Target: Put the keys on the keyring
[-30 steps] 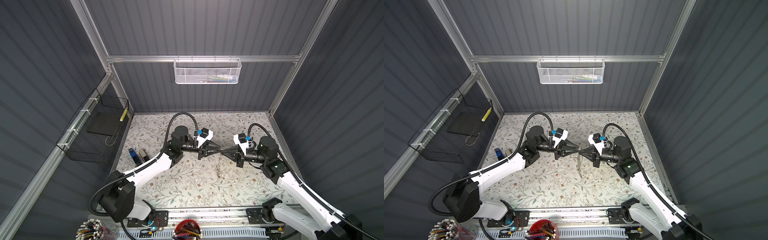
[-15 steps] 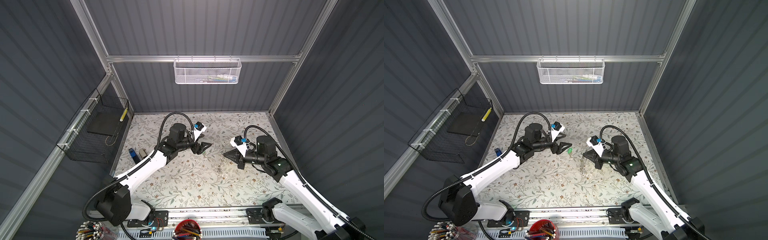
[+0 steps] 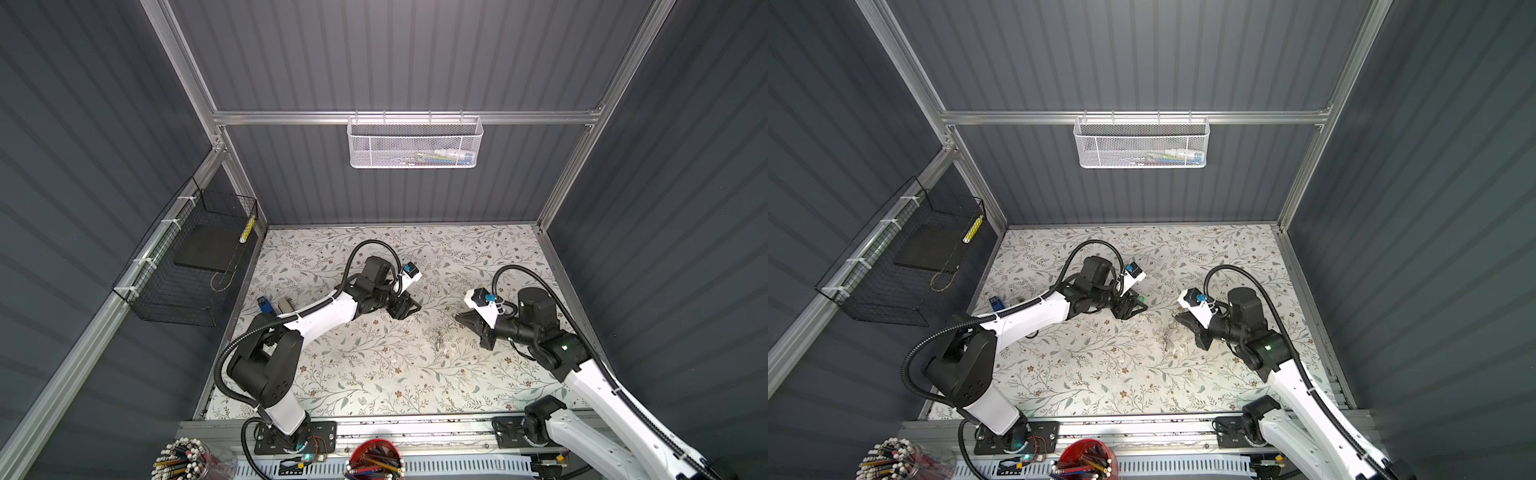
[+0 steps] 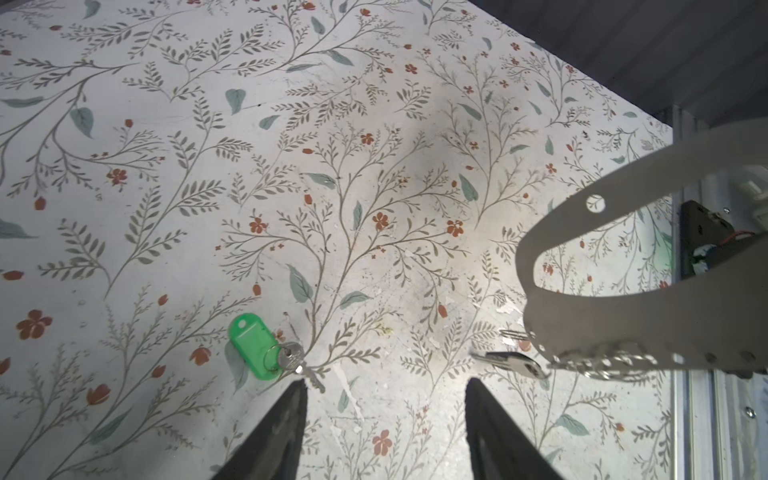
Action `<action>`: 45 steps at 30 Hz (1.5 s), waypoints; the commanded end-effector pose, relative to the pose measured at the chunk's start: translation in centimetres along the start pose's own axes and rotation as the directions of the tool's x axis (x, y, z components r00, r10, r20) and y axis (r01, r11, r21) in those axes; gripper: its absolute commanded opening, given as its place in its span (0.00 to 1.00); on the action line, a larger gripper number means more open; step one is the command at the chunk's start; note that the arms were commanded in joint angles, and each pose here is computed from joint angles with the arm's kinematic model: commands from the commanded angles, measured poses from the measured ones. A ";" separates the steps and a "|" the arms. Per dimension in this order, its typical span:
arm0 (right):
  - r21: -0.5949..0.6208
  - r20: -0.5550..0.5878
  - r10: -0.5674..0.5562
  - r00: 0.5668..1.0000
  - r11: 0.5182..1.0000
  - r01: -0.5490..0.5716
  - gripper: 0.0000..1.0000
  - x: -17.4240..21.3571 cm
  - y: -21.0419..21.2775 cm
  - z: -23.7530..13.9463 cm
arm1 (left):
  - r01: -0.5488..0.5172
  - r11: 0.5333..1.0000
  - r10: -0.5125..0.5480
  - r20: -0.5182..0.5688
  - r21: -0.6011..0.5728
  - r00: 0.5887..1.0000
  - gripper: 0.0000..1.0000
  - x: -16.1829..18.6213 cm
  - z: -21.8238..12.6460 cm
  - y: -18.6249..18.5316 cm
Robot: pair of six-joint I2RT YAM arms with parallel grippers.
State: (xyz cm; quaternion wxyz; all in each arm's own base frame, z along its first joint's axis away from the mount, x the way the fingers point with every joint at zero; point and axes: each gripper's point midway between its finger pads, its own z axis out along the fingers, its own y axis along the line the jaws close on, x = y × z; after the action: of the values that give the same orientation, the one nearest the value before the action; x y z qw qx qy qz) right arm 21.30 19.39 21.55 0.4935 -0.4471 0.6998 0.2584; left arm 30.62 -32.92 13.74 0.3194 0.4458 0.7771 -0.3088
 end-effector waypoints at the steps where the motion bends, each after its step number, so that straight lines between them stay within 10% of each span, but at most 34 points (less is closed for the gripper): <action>1: 0.025 0.122 -0.204 0.971 0.979 0.203 0.00 -2.0 0.2 -0.2 | -0.074 0.997 0.072 0.058 0.038 0.996 0.61 -1.4 -0.1 -0.9; 22: 0.097 0.099 -0.507 0.856 0.861 0.499 0.00 -1.7 0.7 -0.6 | -0.447 0.893 0.422 0.250 0.051 0.871 0.45 -3.5 -3.2 -5.9; 33: 0.004 0.064 -0.283 0.957 0.959 0.283 0.00 -3.6 0.6 -0.9 | -0.611 0.792 0.562 0.385 0.007 0.732 0.30 -8.9 -5.4 -11.4; 45: -0.101 0.002 -0.091 0.996 0.991 0.091 0.00 -4.0 1.2 -0.5 | -0.650 0.759 0.591 0.441 -0.022 0.676 0.20 -10.2 -7.4 -13.4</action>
State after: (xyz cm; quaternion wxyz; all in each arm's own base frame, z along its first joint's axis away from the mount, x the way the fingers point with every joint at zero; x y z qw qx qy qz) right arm 20.97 20.64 24.42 0.4973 -0.5140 0.6558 0.2417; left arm 21.72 -37.69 26.73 0.5160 0.6218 0.4919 -0.3242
